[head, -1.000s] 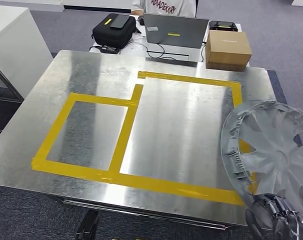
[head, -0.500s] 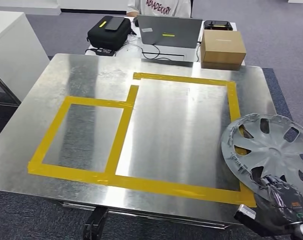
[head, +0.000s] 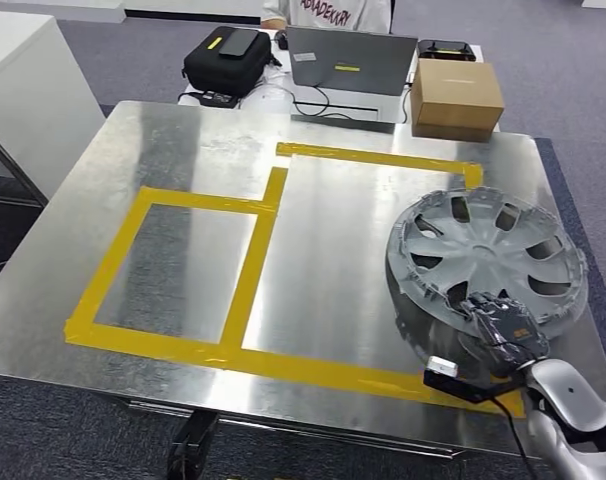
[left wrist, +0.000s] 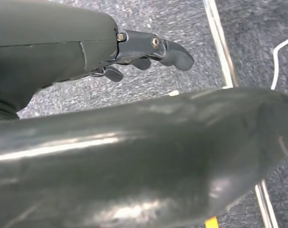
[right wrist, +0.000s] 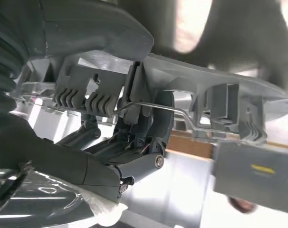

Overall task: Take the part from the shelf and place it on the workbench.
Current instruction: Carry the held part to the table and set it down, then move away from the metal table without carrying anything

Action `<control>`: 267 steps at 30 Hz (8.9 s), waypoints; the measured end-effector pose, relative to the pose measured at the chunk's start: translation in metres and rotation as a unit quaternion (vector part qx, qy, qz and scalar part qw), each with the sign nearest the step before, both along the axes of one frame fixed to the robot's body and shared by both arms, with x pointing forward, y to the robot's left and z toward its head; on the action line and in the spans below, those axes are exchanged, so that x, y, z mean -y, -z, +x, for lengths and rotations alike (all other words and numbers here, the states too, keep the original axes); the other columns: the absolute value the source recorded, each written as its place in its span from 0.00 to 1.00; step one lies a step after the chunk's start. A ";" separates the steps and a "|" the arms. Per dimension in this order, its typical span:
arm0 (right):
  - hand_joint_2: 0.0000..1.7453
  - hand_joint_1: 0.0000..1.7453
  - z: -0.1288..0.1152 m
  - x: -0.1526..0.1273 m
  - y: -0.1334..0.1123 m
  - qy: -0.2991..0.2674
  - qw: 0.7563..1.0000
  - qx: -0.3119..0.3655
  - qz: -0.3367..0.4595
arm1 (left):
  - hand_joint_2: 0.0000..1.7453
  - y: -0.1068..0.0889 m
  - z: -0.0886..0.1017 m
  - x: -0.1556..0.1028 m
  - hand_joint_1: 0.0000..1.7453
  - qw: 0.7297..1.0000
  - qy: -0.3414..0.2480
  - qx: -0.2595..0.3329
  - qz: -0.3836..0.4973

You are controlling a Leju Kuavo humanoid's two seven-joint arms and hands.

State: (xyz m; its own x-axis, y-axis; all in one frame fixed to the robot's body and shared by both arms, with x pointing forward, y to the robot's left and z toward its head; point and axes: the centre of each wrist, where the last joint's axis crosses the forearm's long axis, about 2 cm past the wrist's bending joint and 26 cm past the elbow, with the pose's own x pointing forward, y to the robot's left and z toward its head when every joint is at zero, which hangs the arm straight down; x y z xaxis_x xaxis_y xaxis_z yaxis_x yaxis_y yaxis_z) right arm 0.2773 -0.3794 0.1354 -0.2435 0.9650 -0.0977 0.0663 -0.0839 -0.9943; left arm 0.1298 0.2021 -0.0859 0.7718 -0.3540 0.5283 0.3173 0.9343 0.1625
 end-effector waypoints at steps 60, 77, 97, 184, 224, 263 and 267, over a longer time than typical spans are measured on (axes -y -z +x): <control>0.00 0.00 0.089 -0.167 -0.028 -0.240 0.970 0.039 -0.005 | 0.00 -0.061 0.107 0.061 0.00 0.995 -0.100 0.025 0.008; 0.00 0.00 0.090 -0.175 -0.024 -0.247 0.968 0.035 -0.005 | 0.00 -0.059 0.110 0.050 0.00 0.993 -0.115 0.021 0.008; 0.00 0.00 0.094 -0.172 -0.021 -0.242 0.970 0.039 -0.006 | 0.00 -0.066 0.119 0.056 0.00 0.993 -0.113 0.017 -0.002; 0.00 0.00 0.030 -0.022 0.032 -0.061 0.998 0.019 -0.003 | 0.00 0.011 -0.028 -0.022 0.00 0.927 0.239 -0.252 0.145; 0.00 0.00 -0.128 -0.046 -0.002 -0.032 0.969 0.191 0.155 | 0.00 0.021 -0.067 -0.048 0.00 0.955 0.144 -0.208 0.152; 0.00 0.00 -0.251 -0.097 0.224 0.584 0.553 -0.067 0.590 | 0.00 0.021 -0.072 -0.043 0.00 0.972 0.051 -0.187 0.135; 0.00 0.00 -0.253 -0.107 0.230 0.601 0.524 -0.084 0.598 | 0.00 0.021 -0.072 -0.041 0.00 0.972 0.048 -0.188 0.133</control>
